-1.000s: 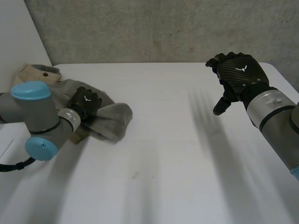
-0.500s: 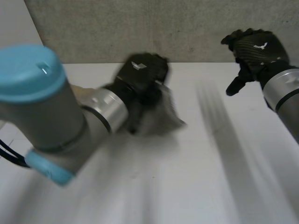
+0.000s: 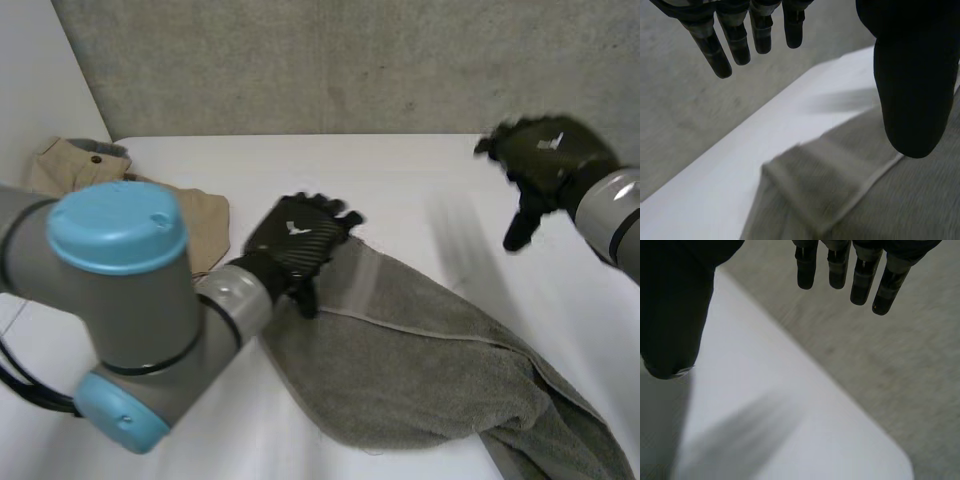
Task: Fold the laundry.
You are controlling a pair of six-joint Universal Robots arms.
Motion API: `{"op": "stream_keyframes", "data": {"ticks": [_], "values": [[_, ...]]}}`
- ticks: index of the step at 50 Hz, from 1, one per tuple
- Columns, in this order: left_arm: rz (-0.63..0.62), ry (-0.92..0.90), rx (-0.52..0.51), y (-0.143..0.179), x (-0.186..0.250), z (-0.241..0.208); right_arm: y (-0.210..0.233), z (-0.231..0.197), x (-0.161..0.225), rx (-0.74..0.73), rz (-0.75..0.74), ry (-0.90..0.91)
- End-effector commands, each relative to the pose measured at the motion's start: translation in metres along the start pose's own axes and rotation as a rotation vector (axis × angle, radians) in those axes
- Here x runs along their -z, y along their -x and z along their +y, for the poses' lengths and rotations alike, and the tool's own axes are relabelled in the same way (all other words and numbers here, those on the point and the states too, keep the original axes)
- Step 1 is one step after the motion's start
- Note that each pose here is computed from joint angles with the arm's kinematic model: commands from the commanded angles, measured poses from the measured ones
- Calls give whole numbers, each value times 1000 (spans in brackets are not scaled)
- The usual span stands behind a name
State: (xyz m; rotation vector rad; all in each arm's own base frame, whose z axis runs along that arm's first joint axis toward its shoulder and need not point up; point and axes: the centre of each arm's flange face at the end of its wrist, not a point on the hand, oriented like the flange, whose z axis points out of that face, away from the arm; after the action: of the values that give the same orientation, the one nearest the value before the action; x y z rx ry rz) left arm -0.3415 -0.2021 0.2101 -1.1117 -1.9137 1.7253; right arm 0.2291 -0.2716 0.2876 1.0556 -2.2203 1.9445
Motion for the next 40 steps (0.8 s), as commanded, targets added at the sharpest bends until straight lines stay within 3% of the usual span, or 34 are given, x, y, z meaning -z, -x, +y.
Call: {"op": "stream_keyframes", "data": {"ticks": [1, 5, 23, 28, 40], "values": [[-3, 111, 14, 5, 18, 32, 31, 37, 22, 152, -207, 253], [17, 151, 12, 0, 27, 44, 57, 53, 33, 169, -296, 283], [12, 154, 10, -3, 35, 54, 92, 120, 38, 172, -350, 379], [21, 158, 10, -6, 37, 55, 82, 112, 24, 169, -306, 351], [30, 146, 3, -10, 33, 56, 51, 62, -30, 81, -115, 93]]}}
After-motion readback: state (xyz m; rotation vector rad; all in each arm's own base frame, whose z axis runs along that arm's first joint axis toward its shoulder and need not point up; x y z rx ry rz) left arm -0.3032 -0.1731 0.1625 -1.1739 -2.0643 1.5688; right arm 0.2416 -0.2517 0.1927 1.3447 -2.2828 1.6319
